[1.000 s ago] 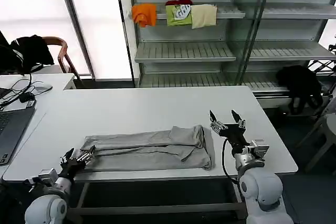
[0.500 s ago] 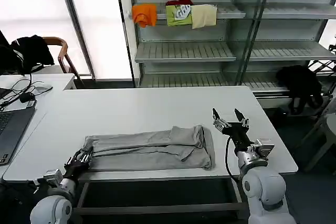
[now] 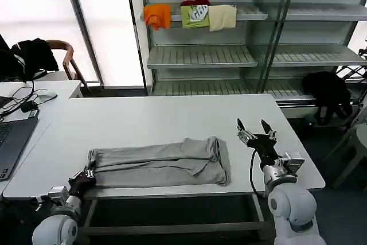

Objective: Fold and organize the clothes.

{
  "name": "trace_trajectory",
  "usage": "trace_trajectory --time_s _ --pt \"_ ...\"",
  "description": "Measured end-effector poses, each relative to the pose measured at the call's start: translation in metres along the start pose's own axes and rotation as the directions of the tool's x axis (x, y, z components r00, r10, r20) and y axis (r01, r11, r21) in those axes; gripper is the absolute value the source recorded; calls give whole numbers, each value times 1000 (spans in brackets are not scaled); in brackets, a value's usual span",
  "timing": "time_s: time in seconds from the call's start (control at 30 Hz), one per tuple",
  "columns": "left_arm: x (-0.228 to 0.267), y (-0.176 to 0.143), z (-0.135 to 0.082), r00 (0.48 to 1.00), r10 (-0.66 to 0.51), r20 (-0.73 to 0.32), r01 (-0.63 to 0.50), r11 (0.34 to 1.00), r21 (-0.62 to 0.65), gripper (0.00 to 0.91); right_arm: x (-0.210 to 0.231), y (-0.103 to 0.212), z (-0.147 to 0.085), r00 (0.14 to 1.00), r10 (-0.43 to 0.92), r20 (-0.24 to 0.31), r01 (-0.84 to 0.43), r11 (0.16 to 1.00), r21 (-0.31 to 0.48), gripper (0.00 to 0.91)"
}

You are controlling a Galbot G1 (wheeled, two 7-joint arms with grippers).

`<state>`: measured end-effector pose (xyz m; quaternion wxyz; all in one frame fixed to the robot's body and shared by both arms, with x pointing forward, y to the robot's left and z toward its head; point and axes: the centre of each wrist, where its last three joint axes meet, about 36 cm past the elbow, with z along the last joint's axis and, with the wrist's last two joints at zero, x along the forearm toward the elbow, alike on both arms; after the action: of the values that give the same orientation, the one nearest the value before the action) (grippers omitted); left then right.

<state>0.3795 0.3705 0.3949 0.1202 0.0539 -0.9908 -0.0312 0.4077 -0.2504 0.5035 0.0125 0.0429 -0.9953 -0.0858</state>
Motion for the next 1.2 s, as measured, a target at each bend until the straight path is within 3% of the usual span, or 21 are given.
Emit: trace_trajectory --time_s 0.17,0.4,0.63,0.8,1.2 --pt "-6 35 -22 997 -53 63 61 988 -141 0 0 -1 1 1000 11 -5 -11 1000 -1 907" --pt "-13 100 -73 986 -101 133 142 923 -358 0 -3 0 6 999 17 -27 -17 1000 -10 907" --pt "-11 124 -123 977 -109 185 189 843 -503 10 -4 3 12 998 26 -52 -27 999 -17 907" --pt "-2 103 -136 976 -69 205 172 821 -544 10 -2 2 19 996 35 -80 -35 999 -2 907" --pt "7 -27 -105 979 110 173 1 841 -541 10 4 -8 31 989 73 -126 -70 997 31 907"
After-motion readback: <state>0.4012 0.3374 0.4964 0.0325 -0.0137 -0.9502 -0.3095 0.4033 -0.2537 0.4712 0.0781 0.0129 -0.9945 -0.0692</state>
